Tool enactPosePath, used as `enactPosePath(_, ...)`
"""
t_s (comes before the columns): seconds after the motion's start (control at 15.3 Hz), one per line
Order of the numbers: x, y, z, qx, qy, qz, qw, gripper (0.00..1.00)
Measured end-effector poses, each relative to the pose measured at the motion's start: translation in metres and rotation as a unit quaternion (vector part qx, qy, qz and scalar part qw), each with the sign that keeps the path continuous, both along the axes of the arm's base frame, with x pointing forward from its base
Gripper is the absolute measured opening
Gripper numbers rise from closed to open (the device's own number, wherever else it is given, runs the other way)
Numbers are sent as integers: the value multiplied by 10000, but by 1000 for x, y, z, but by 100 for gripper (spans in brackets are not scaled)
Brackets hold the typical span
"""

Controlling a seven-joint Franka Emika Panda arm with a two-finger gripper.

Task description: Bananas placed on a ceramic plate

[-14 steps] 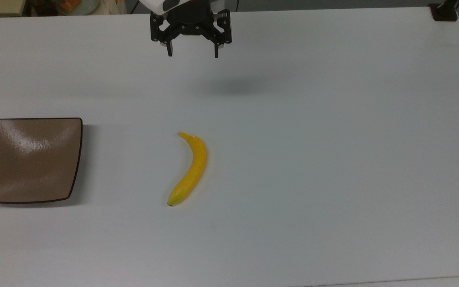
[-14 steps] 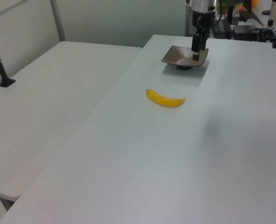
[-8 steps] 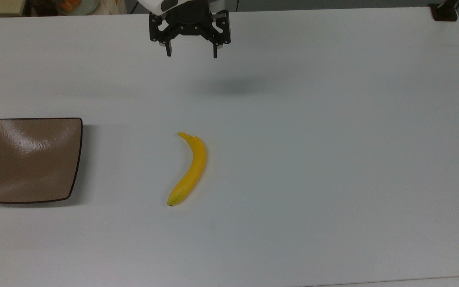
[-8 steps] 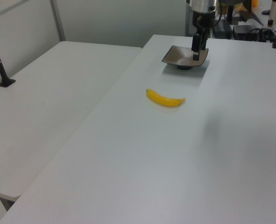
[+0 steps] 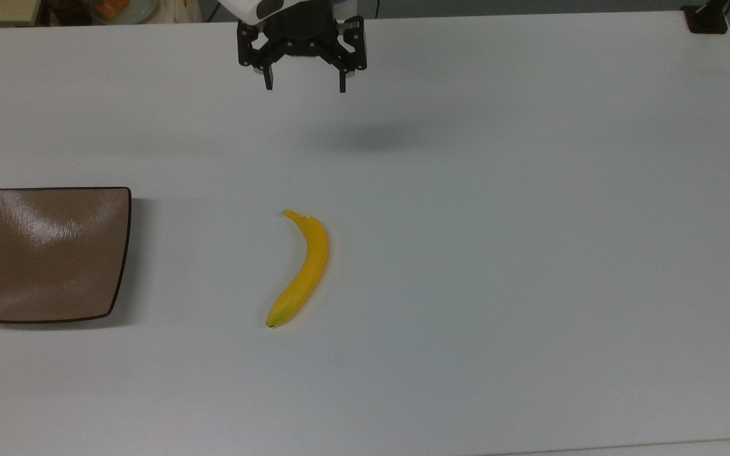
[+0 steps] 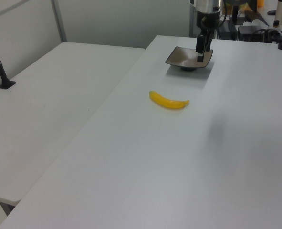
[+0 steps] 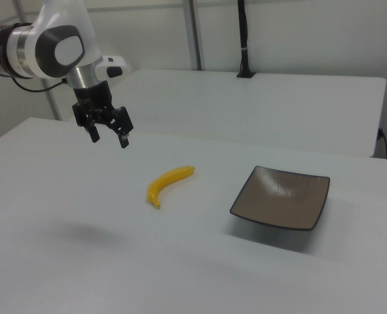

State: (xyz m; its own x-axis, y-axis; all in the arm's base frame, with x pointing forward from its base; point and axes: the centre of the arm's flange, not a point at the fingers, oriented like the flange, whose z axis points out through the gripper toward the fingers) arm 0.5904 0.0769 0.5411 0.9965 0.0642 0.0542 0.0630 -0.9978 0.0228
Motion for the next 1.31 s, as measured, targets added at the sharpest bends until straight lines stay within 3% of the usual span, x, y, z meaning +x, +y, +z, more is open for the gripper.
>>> enactPosePath(1.31, 0, 2, -3, -2, 25, -8, 10000, 100)
